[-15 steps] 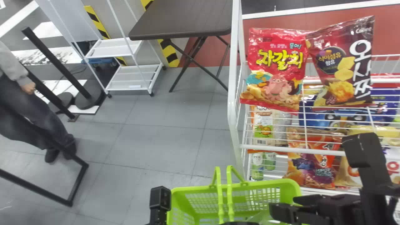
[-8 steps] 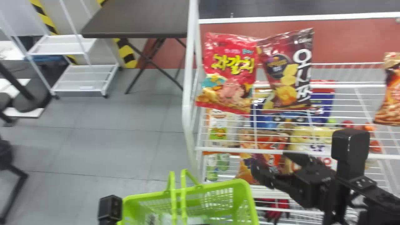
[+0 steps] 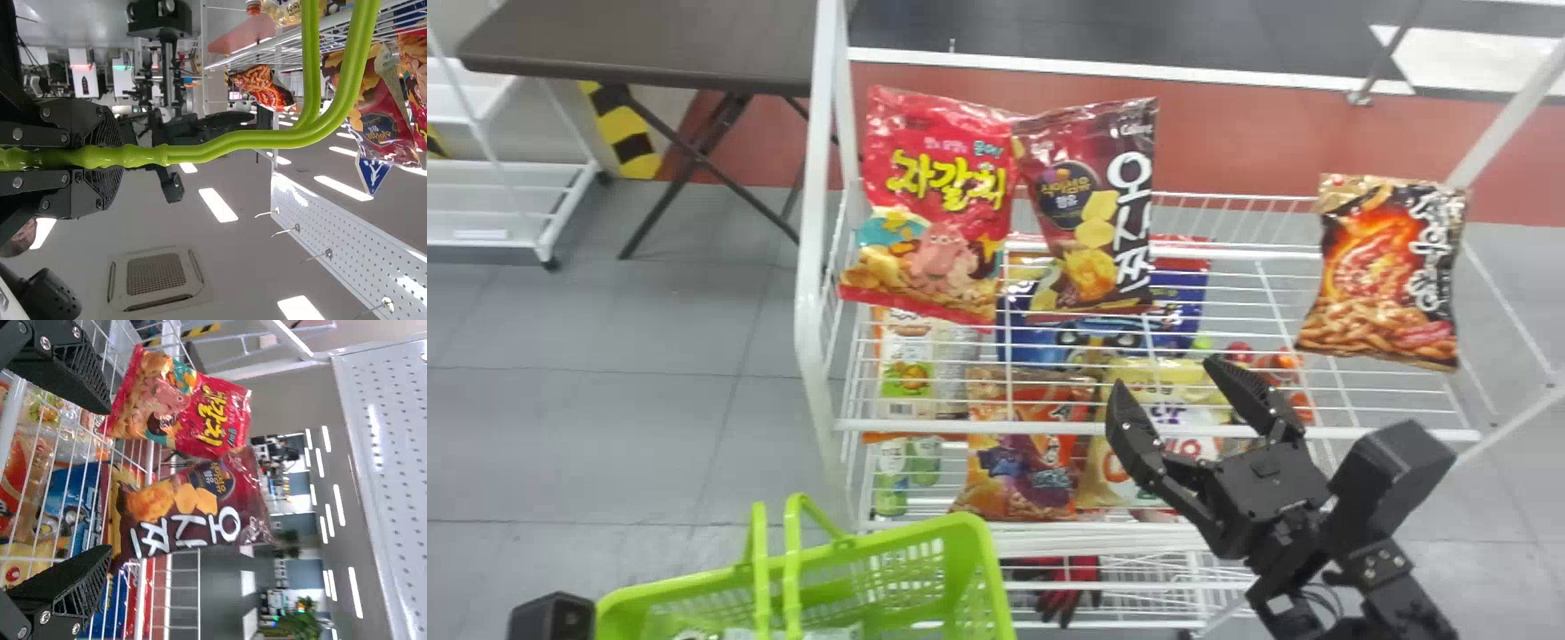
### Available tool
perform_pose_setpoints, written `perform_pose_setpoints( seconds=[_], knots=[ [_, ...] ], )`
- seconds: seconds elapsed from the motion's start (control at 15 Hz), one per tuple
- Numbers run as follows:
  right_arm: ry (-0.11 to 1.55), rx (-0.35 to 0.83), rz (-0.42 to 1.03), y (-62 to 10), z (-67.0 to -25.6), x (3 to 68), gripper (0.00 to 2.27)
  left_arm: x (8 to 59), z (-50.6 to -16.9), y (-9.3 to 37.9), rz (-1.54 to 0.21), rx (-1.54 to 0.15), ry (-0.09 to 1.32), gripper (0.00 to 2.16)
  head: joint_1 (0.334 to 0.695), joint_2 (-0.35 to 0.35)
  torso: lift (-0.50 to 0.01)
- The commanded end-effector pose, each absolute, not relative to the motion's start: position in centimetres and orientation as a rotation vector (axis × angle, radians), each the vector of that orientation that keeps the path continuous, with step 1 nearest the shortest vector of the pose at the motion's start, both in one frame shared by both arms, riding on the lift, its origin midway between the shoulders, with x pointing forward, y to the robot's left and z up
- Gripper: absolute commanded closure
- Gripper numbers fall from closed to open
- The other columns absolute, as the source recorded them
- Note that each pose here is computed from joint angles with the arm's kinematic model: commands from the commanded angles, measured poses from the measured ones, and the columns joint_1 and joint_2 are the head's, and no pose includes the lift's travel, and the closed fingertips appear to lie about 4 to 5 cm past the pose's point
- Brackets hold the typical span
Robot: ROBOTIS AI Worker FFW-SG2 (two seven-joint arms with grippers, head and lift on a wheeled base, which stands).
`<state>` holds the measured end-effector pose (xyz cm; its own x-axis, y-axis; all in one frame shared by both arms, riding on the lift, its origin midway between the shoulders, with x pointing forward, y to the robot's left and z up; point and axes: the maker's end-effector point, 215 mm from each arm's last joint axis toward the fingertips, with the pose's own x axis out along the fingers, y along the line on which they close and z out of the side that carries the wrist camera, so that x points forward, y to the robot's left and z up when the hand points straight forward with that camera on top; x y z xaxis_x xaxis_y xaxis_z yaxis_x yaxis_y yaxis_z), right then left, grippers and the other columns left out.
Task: Hold basket handle with left hand then pick Gkobukchip with right hand and place into basket
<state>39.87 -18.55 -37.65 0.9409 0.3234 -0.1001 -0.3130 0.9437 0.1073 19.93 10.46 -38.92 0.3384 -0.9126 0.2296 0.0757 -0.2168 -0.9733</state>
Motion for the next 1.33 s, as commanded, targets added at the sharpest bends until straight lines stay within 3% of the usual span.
perform_pose_setpoints(
  seconds=[0.0,0.27,1.27],
  knots=[
    [0.070,0.102,0.307,-19.6,-37.9,38.9,0.09,19.9,-38.9,10.3,-1.117,-1.492,0.801,2.16,0.695,-0.152,0.000],
    [0.069,0.123,0.289,-19.6,-38.7,37.9,0.09,19.9,-38.9,10.3,-1.118,-1.496,0.798,2.16,0.695,-0.188,0.000],
    [0.069,0.152,0.259,-20.6,-38.8,37.8,0.09,19.8,-39.2,10.0,-1.112,-1.488,0.813,2.16,0.695,-0.208,0.000]
  ],
)
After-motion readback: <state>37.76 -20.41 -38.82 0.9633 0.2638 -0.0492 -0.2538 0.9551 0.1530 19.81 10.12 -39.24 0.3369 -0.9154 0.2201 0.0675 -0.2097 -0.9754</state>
